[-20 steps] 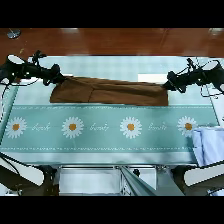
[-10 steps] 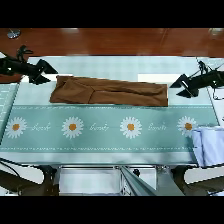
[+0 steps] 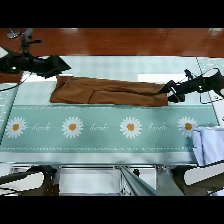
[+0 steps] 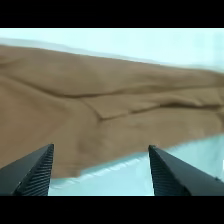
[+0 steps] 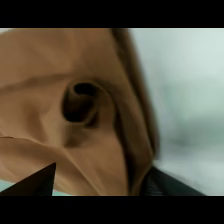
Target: Fold the shirts.
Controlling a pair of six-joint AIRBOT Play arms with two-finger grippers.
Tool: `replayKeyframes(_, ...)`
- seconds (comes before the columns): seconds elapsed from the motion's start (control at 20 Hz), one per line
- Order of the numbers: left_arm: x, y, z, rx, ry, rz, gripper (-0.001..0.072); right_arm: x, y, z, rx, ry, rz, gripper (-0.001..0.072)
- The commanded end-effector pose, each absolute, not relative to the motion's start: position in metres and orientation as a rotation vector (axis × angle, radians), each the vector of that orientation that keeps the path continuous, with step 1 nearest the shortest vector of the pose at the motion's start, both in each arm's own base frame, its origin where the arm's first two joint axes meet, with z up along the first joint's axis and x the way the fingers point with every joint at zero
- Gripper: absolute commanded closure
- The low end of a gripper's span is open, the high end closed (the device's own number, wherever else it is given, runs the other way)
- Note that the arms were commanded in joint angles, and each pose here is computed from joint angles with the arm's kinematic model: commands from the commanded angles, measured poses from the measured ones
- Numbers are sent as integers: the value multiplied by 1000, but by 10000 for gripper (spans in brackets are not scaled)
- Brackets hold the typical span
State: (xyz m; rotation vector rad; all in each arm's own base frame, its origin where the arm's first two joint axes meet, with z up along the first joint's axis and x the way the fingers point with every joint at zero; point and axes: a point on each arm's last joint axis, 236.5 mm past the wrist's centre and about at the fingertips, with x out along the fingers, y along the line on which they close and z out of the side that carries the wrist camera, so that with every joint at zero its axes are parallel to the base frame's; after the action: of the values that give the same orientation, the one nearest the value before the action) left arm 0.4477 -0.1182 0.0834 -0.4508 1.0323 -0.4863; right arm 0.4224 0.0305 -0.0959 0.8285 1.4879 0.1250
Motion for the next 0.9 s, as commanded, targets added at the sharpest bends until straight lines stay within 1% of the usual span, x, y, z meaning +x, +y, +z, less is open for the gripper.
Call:
replayKeyframes(0.0,437,-161,79,-351,1029,-565,8,432,54,-94,802,1485,172,127)
replayKeyframes(0.05,438,-164,71,-303,1032,-558,10,430,57,-90,794,1496,187,341)
replayKeyframes(0.1,438,-169,65,-282,1042,-560,25,429,59,-84,784,1502,207,655)
replayKeyframes(0.15,435,-174,61,-279,1058,-572,240,429,59,-77,774,1495,219,683)
replayKeyframes(0.2,432,-178,58,-273,1074,-584,631,428,57,-69,753,1481,221,684)
replayKeyframes(0.25,429,-181,58,-268,1079,-596,686,425,51,-58,702,1470,212,684)
replayKeyframes(0.3,426,-184,59,-261,1081,-607,684,419,48,-43,665,1456,208,684)
replayKeyframes(0.35,419,-191,62,-193,1071,-665,685,411,57,-18,638,1427,277,684)
replayKeyframes(0.4,408,-202,64,-121,1064,-728,685,396,65,6,553,1389,357,684)
replayKeyframes(0.5,394,-226,66,-103,1073,-776,686,362,49,36,437,1316,242,685)
replayKeyframes(0.55,389,-240,65,-118,1084,-781,686,342,43,48,407,1285,206,684)
replayKeyframes(0.6,386,-255,65,-141,1089,-777,686,319,39,58,388,1253,171,684)
replayKeyframes(0.7,380,-287,62,-126,1066,-811,686,277,39,75,403,1193,123,684)
replayKeyframes(0.85,370,-331,47,-131,1070,-840,686,231,49,95,446,1120,100,683)
